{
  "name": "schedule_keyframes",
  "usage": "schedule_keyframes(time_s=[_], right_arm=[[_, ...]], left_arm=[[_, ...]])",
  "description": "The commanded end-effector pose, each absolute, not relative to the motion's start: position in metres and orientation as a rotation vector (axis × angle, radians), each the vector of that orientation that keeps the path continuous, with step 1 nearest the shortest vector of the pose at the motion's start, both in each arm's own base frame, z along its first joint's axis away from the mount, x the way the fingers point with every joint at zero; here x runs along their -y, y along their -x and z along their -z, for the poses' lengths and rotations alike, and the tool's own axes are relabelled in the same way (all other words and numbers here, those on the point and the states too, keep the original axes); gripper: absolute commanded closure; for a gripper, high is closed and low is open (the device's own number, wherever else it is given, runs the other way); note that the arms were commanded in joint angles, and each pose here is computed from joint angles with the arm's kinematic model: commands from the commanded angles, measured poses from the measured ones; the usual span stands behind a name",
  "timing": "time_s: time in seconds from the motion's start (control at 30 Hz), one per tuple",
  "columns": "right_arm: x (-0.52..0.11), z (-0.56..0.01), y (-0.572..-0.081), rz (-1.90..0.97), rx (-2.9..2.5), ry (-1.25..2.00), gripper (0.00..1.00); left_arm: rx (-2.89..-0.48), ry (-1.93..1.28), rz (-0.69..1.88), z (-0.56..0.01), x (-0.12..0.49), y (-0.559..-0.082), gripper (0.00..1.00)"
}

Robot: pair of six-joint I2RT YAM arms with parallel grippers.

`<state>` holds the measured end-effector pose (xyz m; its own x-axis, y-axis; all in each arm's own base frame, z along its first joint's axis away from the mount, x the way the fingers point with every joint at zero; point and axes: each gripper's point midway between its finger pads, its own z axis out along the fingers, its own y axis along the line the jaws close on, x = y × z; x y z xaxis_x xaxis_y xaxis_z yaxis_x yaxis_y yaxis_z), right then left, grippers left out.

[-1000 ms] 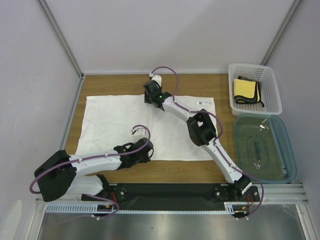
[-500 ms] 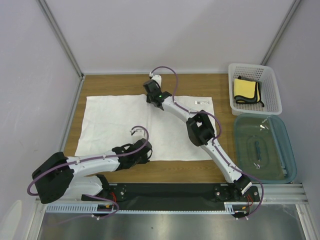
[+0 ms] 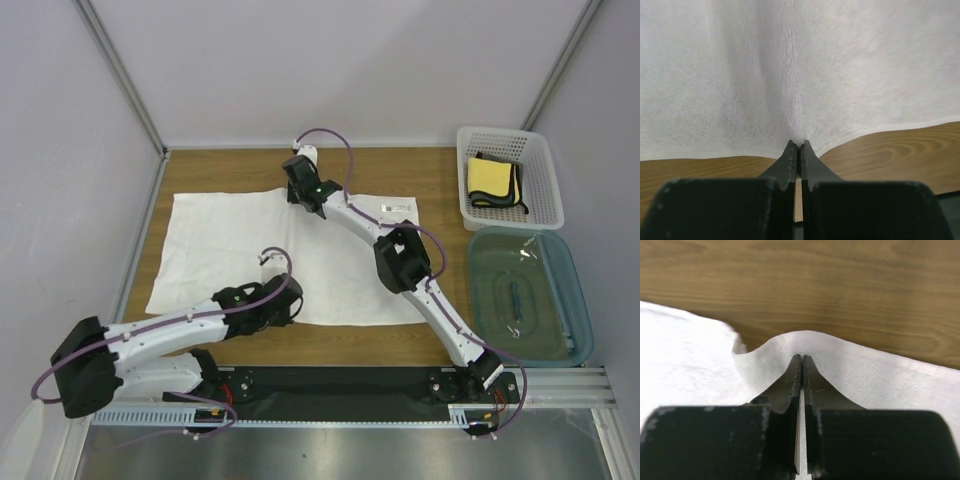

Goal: Fold and stack the towels
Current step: Fold the towel

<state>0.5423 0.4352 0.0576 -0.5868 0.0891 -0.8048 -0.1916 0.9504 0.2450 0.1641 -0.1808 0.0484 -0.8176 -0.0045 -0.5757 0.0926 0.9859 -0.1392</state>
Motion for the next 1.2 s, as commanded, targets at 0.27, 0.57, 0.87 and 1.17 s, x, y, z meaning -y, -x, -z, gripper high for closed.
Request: schedule_keyframes(time_s=[0.27,0.57,0.87,1.17], right_arm=[[-0.430,-0.362,-0.540,-0.729,-1.632,-0.005,1.00],[-0.435,-0.449,-0.509,-0.941,-1.452,-0.021,1.00],[-0.440,-0.476,-0.493,-0.995,-1.387,-0.029,1.00],[-0.436,-0.507,-0.482,-1.063,-1.302,-0.020,1.00]], left_arm=[[-2.236,-0.095,0.294,-0.209,0.169,-0.185,1.00],[-2.058,-0.069,0.304,-0.306,0.131,-0.185,1.00],[-1.946,-0.006,0.351,-0.369,0.101,-0.176,1.00],[-1.909,-0.065,0.229,-0.396,0.085,-0.181,1.00]])
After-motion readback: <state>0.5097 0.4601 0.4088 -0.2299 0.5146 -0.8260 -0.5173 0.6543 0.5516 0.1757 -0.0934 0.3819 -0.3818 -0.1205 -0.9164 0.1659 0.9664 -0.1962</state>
